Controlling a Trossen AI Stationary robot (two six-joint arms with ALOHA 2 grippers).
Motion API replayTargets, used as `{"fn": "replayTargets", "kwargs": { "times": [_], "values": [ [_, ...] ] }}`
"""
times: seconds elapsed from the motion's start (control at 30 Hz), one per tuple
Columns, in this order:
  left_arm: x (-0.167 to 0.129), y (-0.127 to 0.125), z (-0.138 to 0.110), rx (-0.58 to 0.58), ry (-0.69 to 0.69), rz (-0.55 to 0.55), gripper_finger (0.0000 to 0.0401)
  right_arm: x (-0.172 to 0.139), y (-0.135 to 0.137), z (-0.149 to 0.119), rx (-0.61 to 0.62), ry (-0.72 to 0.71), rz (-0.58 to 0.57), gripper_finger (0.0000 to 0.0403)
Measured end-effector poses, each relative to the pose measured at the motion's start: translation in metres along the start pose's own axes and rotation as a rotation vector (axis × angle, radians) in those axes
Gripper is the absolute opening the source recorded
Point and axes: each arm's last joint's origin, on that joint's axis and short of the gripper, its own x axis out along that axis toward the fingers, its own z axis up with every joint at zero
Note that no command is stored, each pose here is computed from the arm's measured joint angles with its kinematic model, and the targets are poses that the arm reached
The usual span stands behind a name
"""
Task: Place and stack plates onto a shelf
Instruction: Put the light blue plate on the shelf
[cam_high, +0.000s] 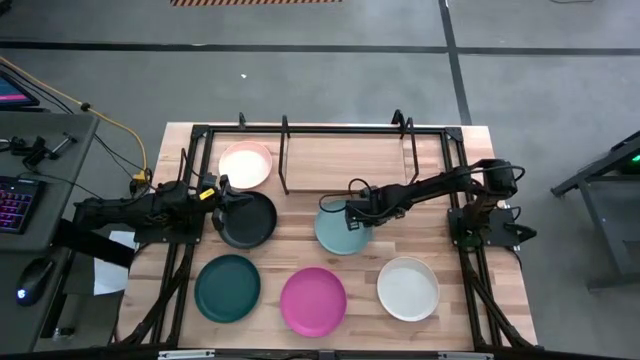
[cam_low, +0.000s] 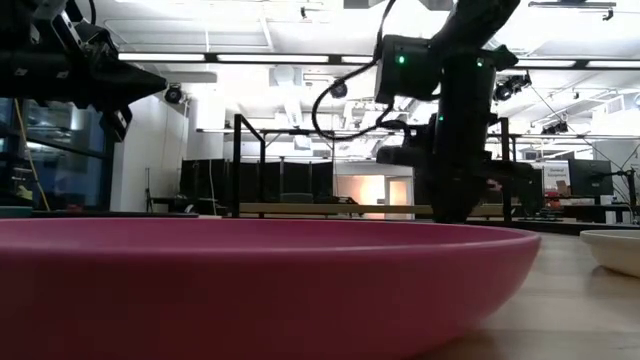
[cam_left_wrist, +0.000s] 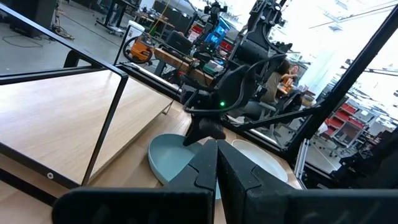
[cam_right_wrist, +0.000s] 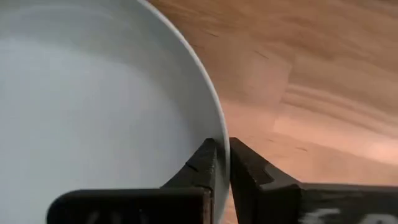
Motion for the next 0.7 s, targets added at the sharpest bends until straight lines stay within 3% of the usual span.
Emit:
{"fn": "replayTargets", "kwargs": {
  "times": [0.3, 0.5, 0.7],
  "values": [
    [0.0, 0.0, 0.0, 0.0, 0.0, 0.0, 0.0001, -0.058, -0.009, 0.008, -0.085, -0.093, 0.17, 0.0001],
    [0.0, 0.0, 0.0, 0.0, 0.0, 0.0, 0.0001, -0.072, -0.046, 0.0, 0.053, -0.143, 0.213, 0.0],
    [0.0, 0.0, 0.0, 0.0, 0.0, 0.0, 0.0001, -0.058, -0.061, -0.012, 0.183, -0.081, 0.37, 0.0005]
  ]
}}
